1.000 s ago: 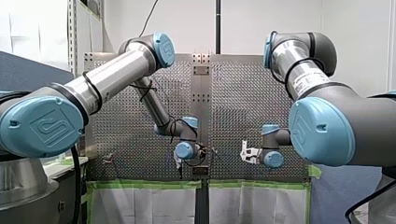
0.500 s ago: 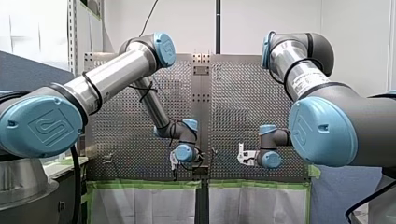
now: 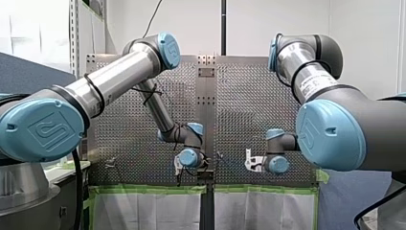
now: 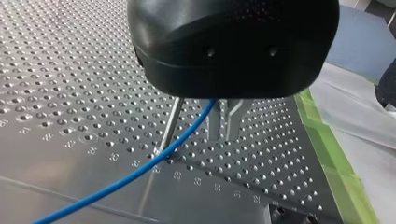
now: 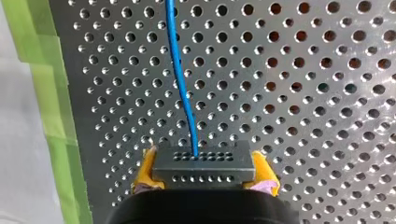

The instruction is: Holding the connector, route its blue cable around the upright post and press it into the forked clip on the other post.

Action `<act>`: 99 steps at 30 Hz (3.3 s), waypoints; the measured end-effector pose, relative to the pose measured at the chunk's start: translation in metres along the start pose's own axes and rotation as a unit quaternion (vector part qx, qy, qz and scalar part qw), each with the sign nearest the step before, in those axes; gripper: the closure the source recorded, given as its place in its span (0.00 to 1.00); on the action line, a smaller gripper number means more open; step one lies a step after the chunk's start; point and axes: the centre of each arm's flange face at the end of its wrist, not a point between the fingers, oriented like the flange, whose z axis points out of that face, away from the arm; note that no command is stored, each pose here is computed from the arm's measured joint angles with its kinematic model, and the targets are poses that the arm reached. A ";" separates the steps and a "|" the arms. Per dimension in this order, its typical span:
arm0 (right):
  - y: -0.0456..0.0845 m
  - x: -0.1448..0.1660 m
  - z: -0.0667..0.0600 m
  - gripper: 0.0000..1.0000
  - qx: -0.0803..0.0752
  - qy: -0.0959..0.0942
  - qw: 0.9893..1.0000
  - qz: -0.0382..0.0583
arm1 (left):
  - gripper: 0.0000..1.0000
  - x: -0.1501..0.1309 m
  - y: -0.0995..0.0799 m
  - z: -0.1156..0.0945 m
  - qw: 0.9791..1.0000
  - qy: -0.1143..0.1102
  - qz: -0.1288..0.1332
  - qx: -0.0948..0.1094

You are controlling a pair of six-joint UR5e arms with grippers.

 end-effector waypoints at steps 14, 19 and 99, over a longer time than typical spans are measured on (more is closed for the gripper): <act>0.003 -0.010 0.004 1.00 -0.002 0.003 1.000 0.002 | 0.90 -0.002 0.005 0.002 1.000 0.001 -0.002 -0.003; 0.005 -0.008 0.008 1.00 -0.003 0.006 1.000 0.003 | 0.90 -0.003 0.009 0.004 1.000 0.001 0.001 -0.008; 0.031 0.019 0.038 1.00 -0.020 0.030 0.999 0.014 | 0.10 0.003 -0.008 -0.004 0.993 0.076 0.014 0.093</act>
